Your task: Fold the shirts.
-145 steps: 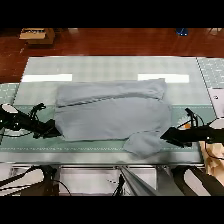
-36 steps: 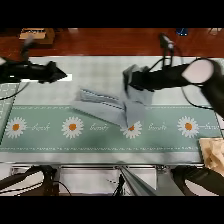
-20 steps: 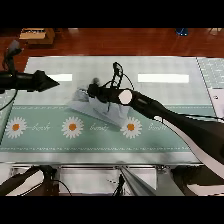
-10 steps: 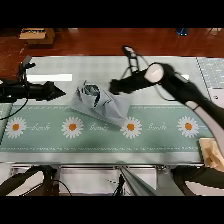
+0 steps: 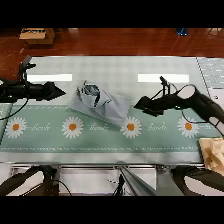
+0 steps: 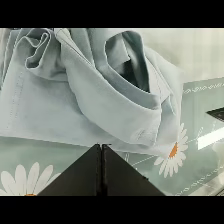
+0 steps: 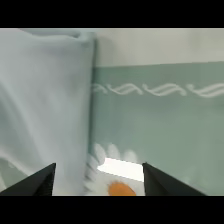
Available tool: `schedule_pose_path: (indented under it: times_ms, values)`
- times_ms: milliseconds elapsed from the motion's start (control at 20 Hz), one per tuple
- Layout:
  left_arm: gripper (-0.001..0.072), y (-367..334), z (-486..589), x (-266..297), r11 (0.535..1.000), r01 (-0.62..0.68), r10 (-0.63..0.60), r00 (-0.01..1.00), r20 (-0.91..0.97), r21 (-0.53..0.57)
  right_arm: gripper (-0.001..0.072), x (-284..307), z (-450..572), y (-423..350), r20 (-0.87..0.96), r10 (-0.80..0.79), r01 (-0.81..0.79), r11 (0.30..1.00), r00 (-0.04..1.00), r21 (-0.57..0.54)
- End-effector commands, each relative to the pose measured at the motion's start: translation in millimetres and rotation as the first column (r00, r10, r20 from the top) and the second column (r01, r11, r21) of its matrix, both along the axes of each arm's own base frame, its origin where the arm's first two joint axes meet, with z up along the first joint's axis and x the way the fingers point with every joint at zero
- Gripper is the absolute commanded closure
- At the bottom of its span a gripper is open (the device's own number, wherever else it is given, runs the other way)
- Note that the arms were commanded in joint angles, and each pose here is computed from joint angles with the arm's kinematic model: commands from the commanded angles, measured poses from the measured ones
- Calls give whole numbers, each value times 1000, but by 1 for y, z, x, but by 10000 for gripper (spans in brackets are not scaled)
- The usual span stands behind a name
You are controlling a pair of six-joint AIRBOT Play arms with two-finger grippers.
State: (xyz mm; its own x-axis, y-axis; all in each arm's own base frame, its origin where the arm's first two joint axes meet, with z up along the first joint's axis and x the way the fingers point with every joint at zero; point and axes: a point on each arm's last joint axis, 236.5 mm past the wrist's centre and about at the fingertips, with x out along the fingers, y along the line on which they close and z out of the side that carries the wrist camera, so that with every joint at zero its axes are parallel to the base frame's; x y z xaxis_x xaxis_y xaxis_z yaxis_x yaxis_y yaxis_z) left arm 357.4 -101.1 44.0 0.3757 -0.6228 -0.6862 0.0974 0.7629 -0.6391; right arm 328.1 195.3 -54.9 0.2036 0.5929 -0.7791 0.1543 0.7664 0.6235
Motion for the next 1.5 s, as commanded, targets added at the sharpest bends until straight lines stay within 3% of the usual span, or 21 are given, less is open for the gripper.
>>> schedule_pose_path:
  times_ms: [0, 150, 200, 350, 500, 700, 800, 950, 1100, 1250, 1450]
  values:
    - [686, 0, 0, 0, 1000, 3, -3, 1000, 5, 3, 110, 11, -21, 44, 24, -182, 179, 978, 983, 105]
    - [686, 0, 0, 0, 1000, 3, -3, 1000, 4, 2, 117, 7, -41, 77, 0, -241, 239, 964, 971, 114]
    - [686, 0, 0, 0, 1000, 3, -3, 1000, 4, 2, 161, 6, -46, 83, -11, -256, 255, 960, 967, 116]
    - [686, 0, 0, 1, 1000, 1, -1, 1000, 7, 4, 700, 10, -36, 91, 31, -217, 211, 968, 976, 134]
    - [686, 0, 0, 1, 1000, 1, -1, 1000, 7, 4, 697, 18, 33, 88, 192, -24, -11, 984, 981, 178]
    - [686, 3, 0, 5, 1000, -14, 14, 1000, 20, 9, 697, 7, 168, 28, 299, 22, -84, 977, 954, 197]
    - [686, 4, 1, 7, 1000, -22, 22, 999, 27, 12, 697, -20, 229, -15, 368, 55, -102, 989, 928, 110]
    - [686, 6, 1, 11, 999, -35, 34, 999, 38, 16, 697, -54, 272, -112, 426, -58, 128, 982, 903, -138]
    - [686, 7, 1, 13, 999, -41, 41, 998, 44, 19, 698, -97, 275, -200, 394, -186, 336, 873, 900, -355]
    - [686, 8, 1, 14, 999, -30, 29, 998, 62, 30, 698, -150, 250, -265, 229, -286, 366, 759, 930, -538]
    - [686, 8, 1, 15, 999, 1, -7, 995, 96, 55, 698, -174, 242, -324, 191, -506, 505, 607, 841, -614]
